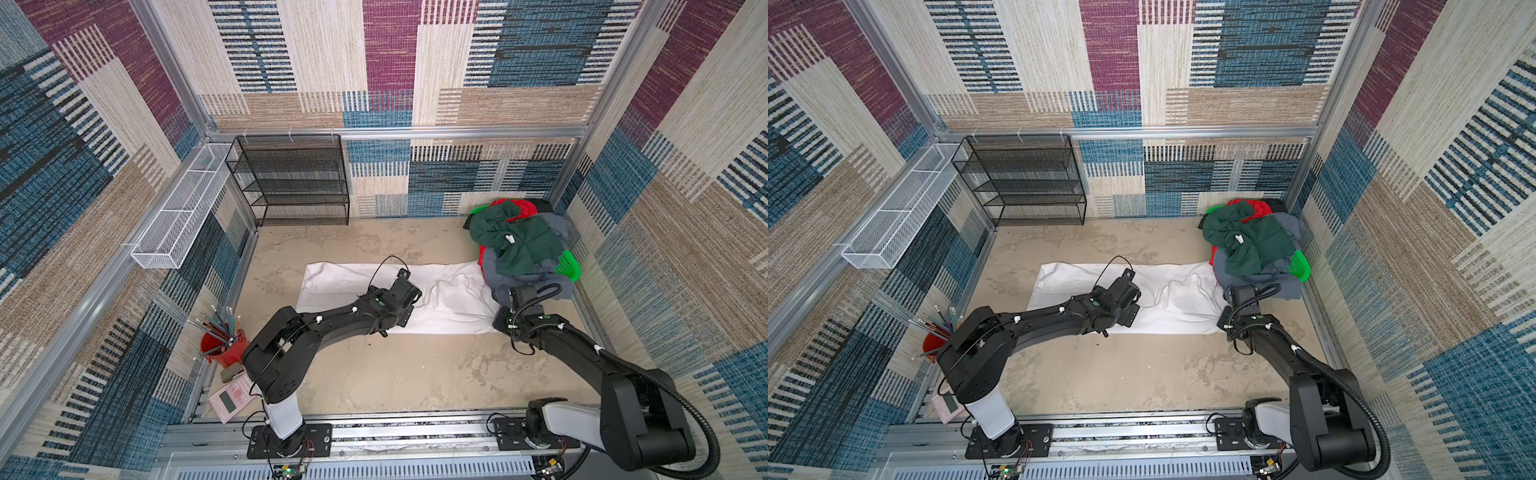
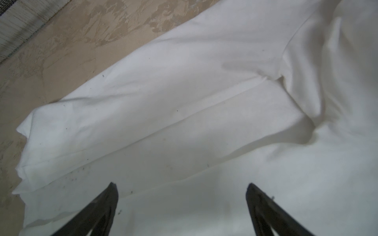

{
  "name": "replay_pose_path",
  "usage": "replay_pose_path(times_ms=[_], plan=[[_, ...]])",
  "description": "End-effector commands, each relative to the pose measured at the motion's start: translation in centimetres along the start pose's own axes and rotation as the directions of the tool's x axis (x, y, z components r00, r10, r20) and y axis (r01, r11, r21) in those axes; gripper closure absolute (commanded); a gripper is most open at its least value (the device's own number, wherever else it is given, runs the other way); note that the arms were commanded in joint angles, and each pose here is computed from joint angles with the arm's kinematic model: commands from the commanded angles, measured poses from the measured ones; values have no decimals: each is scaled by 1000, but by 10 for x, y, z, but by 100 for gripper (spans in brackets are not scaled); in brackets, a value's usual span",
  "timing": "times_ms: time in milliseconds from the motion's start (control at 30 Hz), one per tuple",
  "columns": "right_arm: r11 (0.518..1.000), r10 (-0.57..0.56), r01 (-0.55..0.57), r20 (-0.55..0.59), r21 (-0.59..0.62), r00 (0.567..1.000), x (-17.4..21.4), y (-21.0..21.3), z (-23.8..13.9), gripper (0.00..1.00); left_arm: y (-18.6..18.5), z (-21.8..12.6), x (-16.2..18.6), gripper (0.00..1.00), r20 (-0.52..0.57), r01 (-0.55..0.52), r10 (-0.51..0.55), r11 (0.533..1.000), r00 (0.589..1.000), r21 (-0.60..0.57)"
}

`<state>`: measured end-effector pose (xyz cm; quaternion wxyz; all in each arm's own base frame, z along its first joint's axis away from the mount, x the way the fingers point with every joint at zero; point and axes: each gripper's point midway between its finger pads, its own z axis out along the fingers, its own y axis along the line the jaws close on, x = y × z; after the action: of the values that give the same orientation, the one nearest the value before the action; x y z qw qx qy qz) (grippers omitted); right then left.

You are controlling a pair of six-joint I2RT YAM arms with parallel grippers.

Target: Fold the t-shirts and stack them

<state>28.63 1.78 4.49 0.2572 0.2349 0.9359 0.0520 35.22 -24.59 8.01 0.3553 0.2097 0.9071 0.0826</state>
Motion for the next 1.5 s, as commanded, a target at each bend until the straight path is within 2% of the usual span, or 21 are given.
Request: replay_pose_path(times_ms=[0, 67, 133, 233, 333, 467, 667, 800, 900, 967, 1067, 1233, 1467], plan=[[1000, -24, 24, 14, 7, 1000, -8, 2, -4, 52, 23, -1, 6, 2, -19, 52, -53, 997, 998, -57], [999, -32, 32, 26, -8, 999, -16, 8, -16, 45, 37, 1, 9, 2, -24, 88, -90, 994, 996, -63], [998, -32, 36, 68, -54, 997, -27, 17, -32, 33, 56, 5, 15, 2, -41, 136, -140, 988, 989, -77], [992, -20, 36, 133, -118, 991, -40, 28, -56, 19, 85, 6, 23, 2, -51, 186, -193, 974, 980, -128], [986, -3, 29, 154, -167, 988, -46, 37, -68, 15, 108, 6, 31, 2, -62, 224, -235, 962, 970, -156], [963, -8, 43, 130, -265, 992, -43, 61, -67, 7, 125, 13, 43, 2, -98, 293, -308, 945, 946, -145], [955, -116, 135, 87, -265, 989, -29, 94, -39, 1, 124, 14, 54, 2, -127, 296, -314, 945, 941, -141], [949, -201, 206, 44, -237, 979, -21, 101, -13, 2, 115, 18, 63, 2, -163, 299, -314, 948, 935, -110], [949, -244, 240, 9, -205, 970, -15, 100, 6, 10, 110, 20, 71, 2, -185, 308, -322, 946, 929, -98], [948, -263, 254, -21, -192, 965, -11, 102, 16, 19, 107, 22, 74, 2, -198, 309, -321, 947, 926, -91], [939, -301, 287, -53, -190, 952, -2, 114, 30, 27, 107, 23, 79, 2, -216, 301, -316, 948, 924, -99], [933, -342, 324, -110, -157, 933, 7, 122, 57, 29, 107, 23, 88, 2, -233, 297, -314, 949, 920, -107], [926, -358, 333, -133, -176, 924, 1, 143, 85, 30, 95, 16, 98, 2, -260, 359, -360, 932, 896, -52]])
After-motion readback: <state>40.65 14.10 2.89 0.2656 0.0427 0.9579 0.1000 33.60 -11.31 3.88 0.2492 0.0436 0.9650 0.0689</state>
